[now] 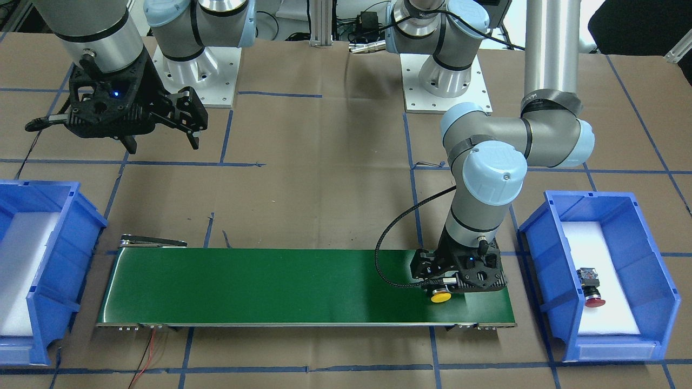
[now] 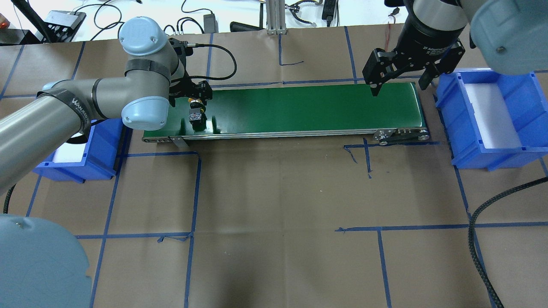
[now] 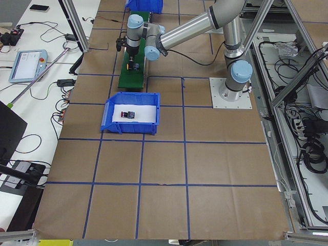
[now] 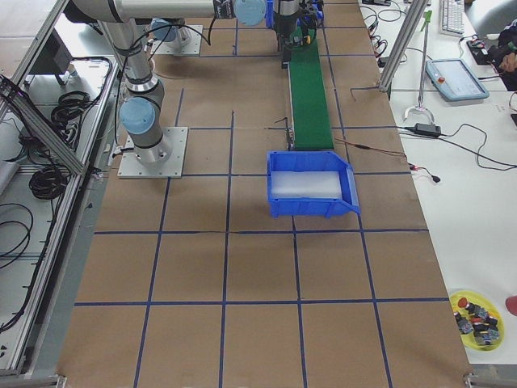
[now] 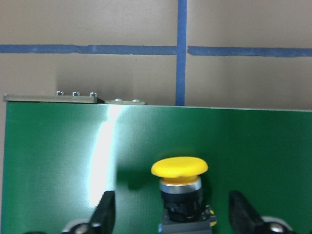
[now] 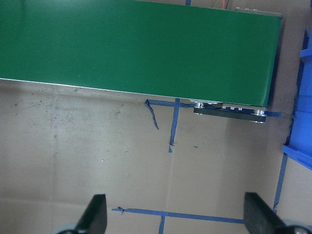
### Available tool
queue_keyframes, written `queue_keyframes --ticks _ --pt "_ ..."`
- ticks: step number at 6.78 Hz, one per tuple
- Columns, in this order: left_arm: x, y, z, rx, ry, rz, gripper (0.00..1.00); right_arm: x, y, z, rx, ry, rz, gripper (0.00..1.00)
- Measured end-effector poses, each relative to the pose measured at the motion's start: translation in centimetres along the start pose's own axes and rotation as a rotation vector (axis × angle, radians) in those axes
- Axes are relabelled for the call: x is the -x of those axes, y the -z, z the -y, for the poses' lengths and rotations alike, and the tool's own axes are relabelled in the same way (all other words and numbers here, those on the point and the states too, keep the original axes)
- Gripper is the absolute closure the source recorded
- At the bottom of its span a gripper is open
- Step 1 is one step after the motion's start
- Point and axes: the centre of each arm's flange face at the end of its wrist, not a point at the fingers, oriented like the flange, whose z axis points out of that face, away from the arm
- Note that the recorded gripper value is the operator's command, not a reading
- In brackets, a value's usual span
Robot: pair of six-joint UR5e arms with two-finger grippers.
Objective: Transport two buttons from left to right
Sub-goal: 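Carry the yellow button onto the conveyor belt and release it, then move the left gripper back over the bin to the red-capped button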
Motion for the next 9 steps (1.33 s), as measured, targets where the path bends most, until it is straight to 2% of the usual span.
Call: queue_keyframes --ticks 1,4,5,7,9 --pt "0.3 2.2 0.5 0.012 0.0 -0.002 0.0 0.0 0.0 0.0 -0.001 0.0 0.0 0.0" --pt "1.6 14.6 3.1 0.122 -0.012 -0.003 0.0 0.0 0.0 0.0 -0.001 0.0 0.0 0.0" --pt "2.6 16.4 4.0 0.135 -0.02 -0.004 0.0 0.0 0.0 0.0 -0.001 0.0 0.0 0.0" --pt "6.8 16.3 5.8 0.144 -0.03 -0.011 0.0 0.0 0.1 0.0 -0.001 0.0 0.0 0.0" --pt "15.0 15.0 6.8 0.153 -0.046 -0.008 0.0 0.0 0.0 0.0 0.0 0.0 0.0 0.0"
